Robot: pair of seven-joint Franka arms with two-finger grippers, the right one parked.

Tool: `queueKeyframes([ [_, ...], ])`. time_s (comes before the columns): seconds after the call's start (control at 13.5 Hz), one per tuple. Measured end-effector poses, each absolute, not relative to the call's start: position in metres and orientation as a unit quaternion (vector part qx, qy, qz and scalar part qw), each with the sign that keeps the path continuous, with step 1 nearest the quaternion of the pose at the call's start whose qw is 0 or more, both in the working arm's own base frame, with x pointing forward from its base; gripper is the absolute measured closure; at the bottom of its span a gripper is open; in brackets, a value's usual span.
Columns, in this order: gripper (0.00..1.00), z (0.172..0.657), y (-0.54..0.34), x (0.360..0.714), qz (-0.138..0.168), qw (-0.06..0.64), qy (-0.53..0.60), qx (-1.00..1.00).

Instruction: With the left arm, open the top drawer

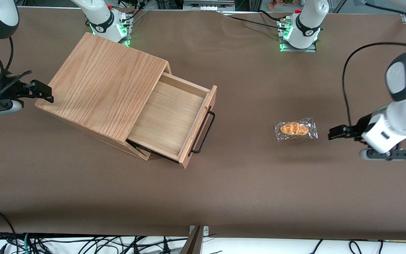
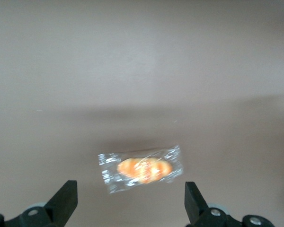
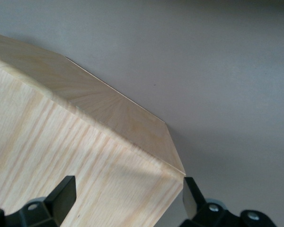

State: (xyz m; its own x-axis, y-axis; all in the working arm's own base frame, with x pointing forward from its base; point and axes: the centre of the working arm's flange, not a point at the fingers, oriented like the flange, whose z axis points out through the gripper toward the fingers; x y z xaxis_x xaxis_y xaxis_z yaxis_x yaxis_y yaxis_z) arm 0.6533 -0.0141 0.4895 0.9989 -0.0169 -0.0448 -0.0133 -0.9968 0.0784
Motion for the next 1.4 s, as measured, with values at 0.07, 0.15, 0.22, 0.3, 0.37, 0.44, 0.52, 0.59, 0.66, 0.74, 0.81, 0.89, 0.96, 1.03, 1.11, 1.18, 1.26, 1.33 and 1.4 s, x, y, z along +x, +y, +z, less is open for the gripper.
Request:
queueKeyframes([
  [0.07,0.0,0.501,-0.002,0.639,-0.018,0.034,-0.026,0.999],
  [0.15,0.0,0.515,0.011,0.625,-0.011,0.034,-0.045,0.998],
  [0.22,0.0,0.53,0.021,0.61,-0.005,0.037,-0.058,0.998],
  [0.3,0.0,0.546,0.027,0.595,-0.002,0.04,-0.064,0.997],
  [0.37,0.0,0.561,0.028,0.582,-0.004,0.044,-0.07,0.997],
  [0.44,0.0,0.575,0.025,0.569,-0.009,0.047,-0.076,0.996],
  [0.52,0.0,0.587,0.019,0.558,-0.013,0.05,-0.083,0.995],
  [0.59,0.0,0.596,0.013,0.55,-0.017,0.051,-0.09,0.995],
  [0.66,0.0,0.6,0.006,0.547,-0.018,0.051,-0.092,0.994],
  [0.74,0.0,0.599,0.001,0.546,-0.02,0.05,-0.091,0.994],
  [0.81,0.0,0.596,0.0,0.547,-0.023,0.042,-0.091,0.995],
  [0.89,0.0,0.591,0.0,0.548,-0.028,0.023,-0.094,0.995],
  [0.96,0.0,0.588,-0.003,0.55,-0.033,0.007,-0.1,0.994],
  [1.03,0.0,0.585,-0.01,0.551,-0.035,0.0,-0.105,0.994],
  [1.11,0.0,0.583,-0.015,0.552,-0.036,-0.002,-0.105,0.994],
  [1.18,0.0,0.583,-0.016,0.552,-0.037,-0.002,-0.104,0.994],
  [1.26,0.0,0.583,-0.014,0.552,-0.037,-0.002,-0.102,0.994],
  [1.33,0.0,0.582,-0.012,0.553,-0.037,-0.002,-0.1,0.994],
  [1.4,0.0,0.58,-0.009,0.554,-0.039,-0.001,-0.098,0.994],
])
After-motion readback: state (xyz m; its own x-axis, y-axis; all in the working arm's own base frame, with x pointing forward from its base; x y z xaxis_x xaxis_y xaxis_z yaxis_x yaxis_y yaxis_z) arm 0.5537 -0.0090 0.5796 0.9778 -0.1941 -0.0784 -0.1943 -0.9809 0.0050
